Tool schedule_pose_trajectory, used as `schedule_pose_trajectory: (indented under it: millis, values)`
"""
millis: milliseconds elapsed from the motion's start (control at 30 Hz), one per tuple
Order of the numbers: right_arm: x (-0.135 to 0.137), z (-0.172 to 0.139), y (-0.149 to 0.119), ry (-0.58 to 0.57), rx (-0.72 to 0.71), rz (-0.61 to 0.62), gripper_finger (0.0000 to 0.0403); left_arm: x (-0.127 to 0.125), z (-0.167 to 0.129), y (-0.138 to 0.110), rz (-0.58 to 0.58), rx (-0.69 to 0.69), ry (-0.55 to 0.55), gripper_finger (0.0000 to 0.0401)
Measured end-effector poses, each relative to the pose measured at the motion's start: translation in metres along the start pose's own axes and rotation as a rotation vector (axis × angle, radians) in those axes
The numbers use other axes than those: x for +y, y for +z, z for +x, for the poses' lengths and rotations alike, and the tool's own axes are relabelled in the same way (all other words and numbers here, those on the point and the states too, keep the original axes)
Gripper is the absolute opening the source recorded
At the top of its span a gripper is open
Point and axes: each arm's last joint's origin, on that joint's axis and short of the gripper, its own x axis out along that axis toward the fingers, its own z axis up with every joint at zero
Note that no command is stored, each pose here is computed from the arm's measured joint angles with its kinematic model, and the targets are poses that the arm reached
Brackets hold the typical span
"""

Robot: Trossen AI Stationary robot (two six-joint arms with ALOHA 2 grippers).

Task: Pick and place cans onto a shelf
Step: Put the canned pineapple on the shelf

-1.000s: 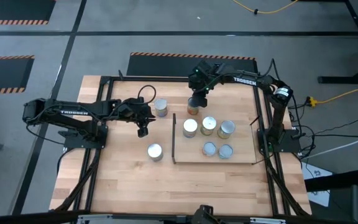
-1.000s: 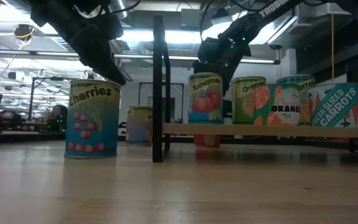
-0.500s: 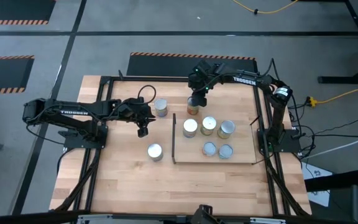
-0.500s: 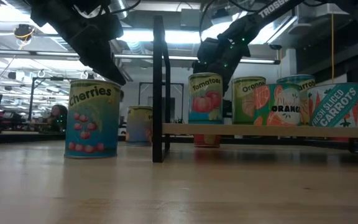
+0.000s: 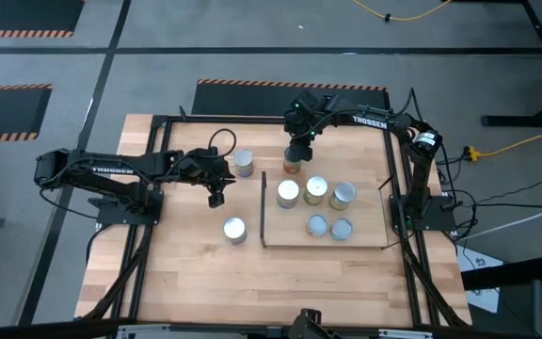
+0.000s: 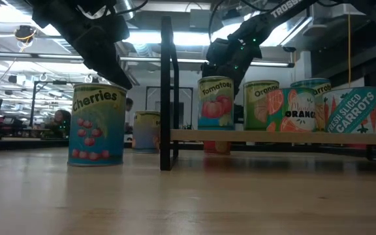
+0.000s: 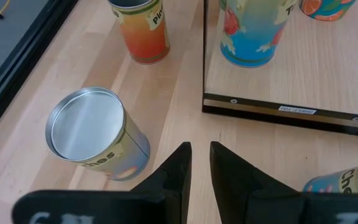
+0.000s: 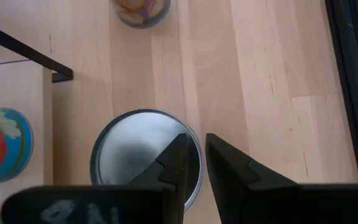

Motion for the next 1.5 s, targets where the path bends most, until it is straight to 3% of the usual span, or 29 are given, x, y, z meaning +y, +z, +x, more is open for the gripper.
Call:
schedule_pose_trajectory:
  millis: [433,667,1000,1267,1500]
  values:
    - [0.002,0.010,-0.012,0.023,0.022,-0.040,0.0060,0.000,0.000,0.000,0.002,0.000,0.000,0.0053]
    - [0.002,0.010,-0.012,0.022,0.024,-0.040,0.0009,0.000,0.000,0.000,0.001,0.000,0.000,0.0053]
    - [0.004,0.005,-0.013,0.010,0.029,-0.040,0.0003,0.000,0.000,0.000,0.001,0.000,0.000,0.0053]
    - [0.016,-0.038,-0.012,-0.011,-0.005,-0.050,0.0002,0.000,0.000,0.000,0.001,0.000,-0.001,0.0053]
    - [0.037,-0.101,-0.024,-0.017,-0.020,-0.037,0.0001,0.000,0.000,0.000,0.001,0.000,0.000,0.0053]
